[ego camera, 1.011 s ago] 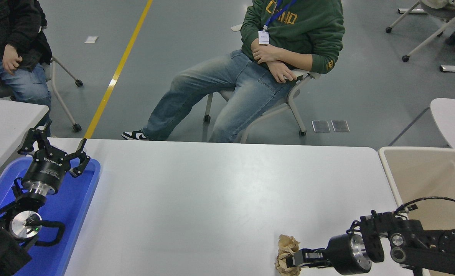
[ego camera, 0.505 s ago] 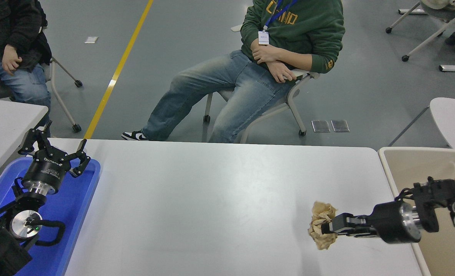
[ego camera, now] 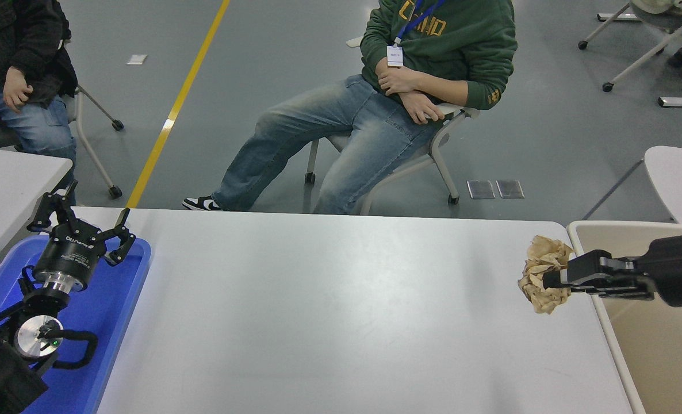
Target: Clean the table surface
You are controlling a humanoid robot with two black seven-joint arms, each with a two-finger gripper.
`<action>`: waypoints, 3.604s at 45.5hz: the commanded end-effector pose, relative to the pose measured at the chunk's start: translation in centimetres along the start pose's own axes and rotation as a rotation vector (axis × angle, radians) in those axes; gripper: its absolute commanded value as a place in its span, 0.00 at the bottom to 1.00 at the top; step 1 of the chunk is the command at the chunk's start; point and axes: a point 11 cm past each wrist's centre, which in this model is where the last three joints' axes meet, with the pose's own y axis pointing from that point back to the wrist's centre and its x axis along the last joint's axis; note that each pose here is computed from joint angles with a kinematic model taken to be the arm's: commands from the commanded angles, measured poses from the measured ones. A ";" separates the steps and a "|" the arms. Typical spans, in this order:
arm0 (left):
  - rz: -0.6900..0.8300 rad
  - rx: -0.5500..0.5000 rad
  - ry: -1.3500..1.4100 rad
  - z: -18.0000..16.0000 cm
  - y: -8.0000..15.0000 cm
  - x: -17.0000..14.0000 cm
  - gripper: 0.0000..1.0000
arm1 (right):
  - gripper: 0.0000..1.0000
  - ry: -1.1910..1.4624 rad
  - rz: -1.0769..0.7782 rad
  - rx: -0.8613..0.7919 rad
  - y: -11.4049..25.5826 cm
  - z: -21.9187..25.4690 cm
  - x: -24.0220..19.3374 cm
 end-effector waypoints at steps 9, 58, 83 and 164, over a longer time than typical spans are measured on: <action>0.000 0.000 0.000 0.0 0.0 0.0 1.00 | 0.00 -0.009 0.027 -0.005 1.2 0.0 0.9; 0.000 0.000 0.000 0.0 0.0 0.0 1.00 | 0.00 -0.292 0.580 -0.581 -2.4 23.6 4.7; 0.000 0.000 0.000 0.0 0.0 0.0 1.00 | 0.00 -0.360 0.765 -0.747 -6.8 28.3 0.9; 0.000 0.000 0.000 0.0 0.0 0.0 1.00 | 1.00 -0.693 0.922 -0.524 -6.8 26.3 2.8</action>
